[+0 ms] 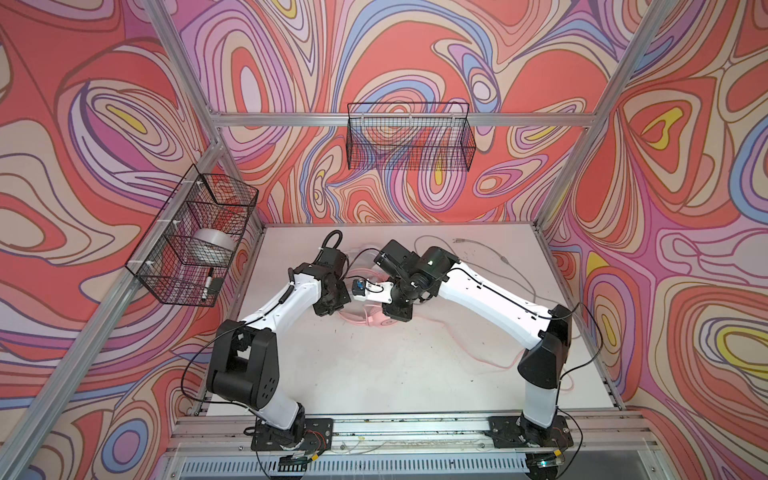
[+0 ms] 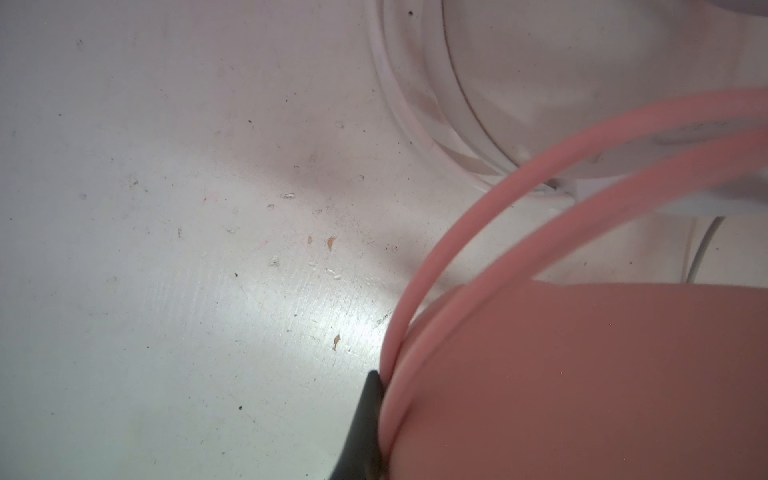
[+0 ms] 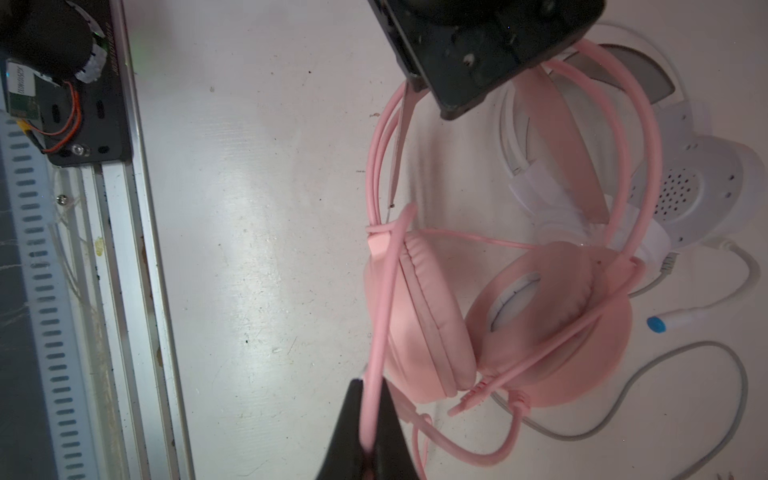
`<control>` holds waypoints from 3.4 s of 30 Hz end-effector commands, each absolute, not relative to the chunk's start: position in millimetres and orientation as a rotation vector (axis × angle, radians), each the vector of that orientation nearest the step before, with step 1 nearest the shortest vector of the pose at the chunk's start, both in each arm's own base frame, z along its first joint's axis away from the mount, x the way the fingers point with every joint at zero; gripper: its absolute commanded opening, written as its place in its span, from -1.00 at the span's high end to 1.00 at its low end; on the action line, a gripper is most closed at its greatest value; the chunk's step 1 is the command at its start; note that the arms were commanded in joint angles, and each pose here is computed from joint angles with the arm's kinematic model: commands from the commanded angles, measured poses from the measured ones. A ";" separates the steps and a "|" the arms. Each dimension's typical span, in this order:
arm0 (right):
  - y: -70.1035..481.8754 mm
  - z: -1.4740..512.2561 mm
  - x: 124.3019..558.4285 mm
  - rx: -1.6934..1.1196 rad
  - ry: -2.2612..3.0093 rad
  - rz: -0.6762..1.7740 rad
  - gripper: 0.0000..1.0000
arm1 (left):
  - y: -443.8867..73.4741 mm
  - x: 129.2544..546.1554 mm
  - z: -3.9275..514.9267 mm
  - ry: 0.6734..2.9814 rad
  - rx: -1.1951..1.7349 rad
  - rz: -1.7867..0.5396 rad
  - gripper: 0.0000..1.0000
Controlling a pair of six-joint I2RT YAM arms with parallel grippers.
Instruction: Wrap the headphones
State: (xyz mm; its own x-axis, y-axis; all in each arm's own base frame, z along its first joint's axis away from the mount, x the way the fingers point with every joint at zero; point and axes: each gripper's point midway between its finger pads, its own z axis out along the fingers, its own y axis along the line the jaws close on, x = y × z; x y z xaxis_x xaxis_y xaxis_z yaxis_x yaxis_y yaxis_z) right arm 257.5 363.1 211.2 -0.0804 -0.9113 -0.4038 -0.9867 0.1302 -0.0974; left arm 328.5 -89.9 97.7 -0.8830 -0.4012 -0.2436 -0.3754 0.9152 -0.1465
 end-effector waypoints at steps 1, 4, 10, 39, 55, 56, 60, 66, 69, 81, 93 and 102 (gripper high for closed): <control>356.5 221.0 274.9 -1.799 1.989 0.192 1.00 | -103.3 333.1 104.0 2.815 -0.498 -0.197 1.00; 351.6 224.3 289.7 -1.768 1.944 0.146 1.00 | -107.4 330.4 104.1 2.835 -0.430 -0.193 1.00; 347.4 227.4 314.3 -1.715 1.886 0.089 1.00 | -109.9 324.8 102.0 2.877 -0.323 -0.154 1.00; 324.0 163.9 396.9 -1.349 2.206 0.389 1.00 | -117.7 303.9 117.2 2.901 0.063 -0.209 1.00; 313.8 125.7 408.5 -1.139 2.342 0.633 0.96 | -125.6 303.3 122.7 2.873 0.074 -0.285 1.00; 313.1 122.9 409.5 -1.126 2.349 0.640 0.94 | -125.8 303.0 122.3 2.874 0.073 -0.288 1.00; 308.3 114.1 410.8 -1.076 2.371 0.678 0.91 | -126.9 303.2 120.5 2.878 0.066 -0.296 1.00; 300.6 99.6 408.9 -1.013 2.399 0.727 0.81 | -131.1 305.1 118.9 2.876 0.061 -0.328 1.00; 295.0 91.2 410.1 -0.971 2.429 0.731 0.76 | -131.7 305.6 119.7 2.875 0.059 -0.333 1.00; 282.0 67.7 400.7 -0.904 2.478 0.777 0.68 | -137.1 305.0 126.0 2.865 0.045 -0.389 1.00; 268.6 44.3 372.4 -0.858 2.526 0.809 0.62 | -147.8 308.1 139.7 2.831 0.013 -0.488 1.00; 259.4 35.5 351.0 -0.810 2.568 0.840 0.63 | -152.5 315.9 160.0 2.761 -0.069 -0.595 1.00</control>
